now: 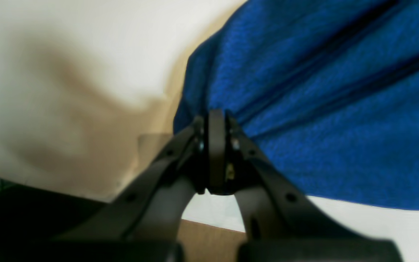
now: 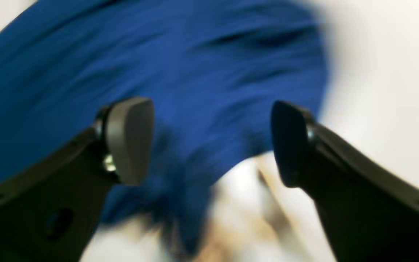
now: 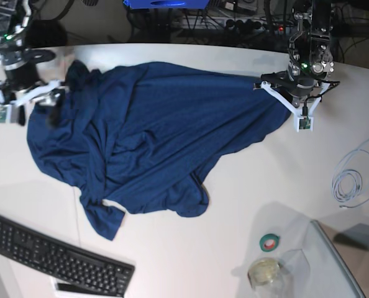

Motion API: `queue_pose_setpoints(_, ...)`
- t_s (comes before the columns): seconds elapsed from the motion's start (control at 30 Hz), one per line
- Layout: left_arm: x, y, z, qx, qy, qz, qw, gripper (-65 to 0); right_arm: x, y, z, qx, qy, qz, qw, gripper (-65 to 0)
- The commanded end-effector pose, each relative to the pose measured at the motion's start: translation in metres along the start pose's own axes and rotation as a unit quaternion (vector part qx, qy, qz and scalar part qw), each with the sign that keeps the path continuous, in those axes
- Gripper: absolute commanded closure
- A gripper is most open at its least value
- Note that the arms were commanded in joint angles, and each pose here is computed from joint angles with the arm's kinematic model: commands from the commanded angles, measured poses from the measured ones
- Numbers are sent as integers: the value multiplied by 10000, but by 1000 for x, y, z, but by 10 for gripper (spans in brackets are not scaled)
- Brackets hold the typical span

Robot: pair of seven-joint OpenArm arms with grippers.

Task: Layout the t-shirt on the table in an organized manner, then fold the t-shirt properly
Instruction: 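Pull the shirt apart with both grippers to spread it flat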

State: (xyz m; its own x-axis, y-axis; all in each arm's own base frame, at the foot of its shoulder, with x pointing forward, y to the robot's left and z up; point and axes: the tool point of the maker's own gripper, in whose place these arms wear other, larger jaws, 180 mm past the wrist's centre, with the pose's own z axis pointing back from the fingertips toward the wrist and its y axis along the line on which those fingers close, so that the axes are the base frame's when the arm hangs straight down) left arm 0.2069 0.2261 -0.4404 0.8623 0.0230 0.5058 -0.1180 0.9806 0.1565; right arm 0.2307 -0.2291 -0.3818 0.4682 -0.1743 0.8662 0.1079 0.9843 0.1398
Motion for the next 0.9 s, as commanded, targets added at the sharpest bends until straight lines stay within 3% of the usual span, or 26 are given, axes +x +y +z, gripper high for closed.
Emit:
queue_pose_setpoints(0.0, 8, 5, 2, 63, -152, -41, 9999, 0, -1, -13, -1, -154, 28, -171, 9997, -503)
queue_pose_setpoints(0.17, 9, 4, 2, 59, -158, -43, 9998, 0, -21, -78, -19, -874, 626, -1222, 9867, -506)
queue_pose_setpoints(0.27, 10, 4, 2, 54, -164, -35, 9998, 0, -32, -84, -27, -728, 1064, -1394, 9818, -504)
queue_pose_setpoints(0.53, 10, 3, 2, 49, -163, -29, 9999, 0, -81, -50, 16, -501, 2428, -1337, 9595, -503)
queue_pose_setpoints(0.7, 11, 3, 1, 49, -178, -26, 9998, 0, -102, -10, 21, 123, 2843, -1019, 9532, -503)
queue_pose_setpoints(0.87, 11, 3, 1, 49, -178, -26, 9998, 0, -106, 12, 16, 432, 2944, -871, 9507, -503)
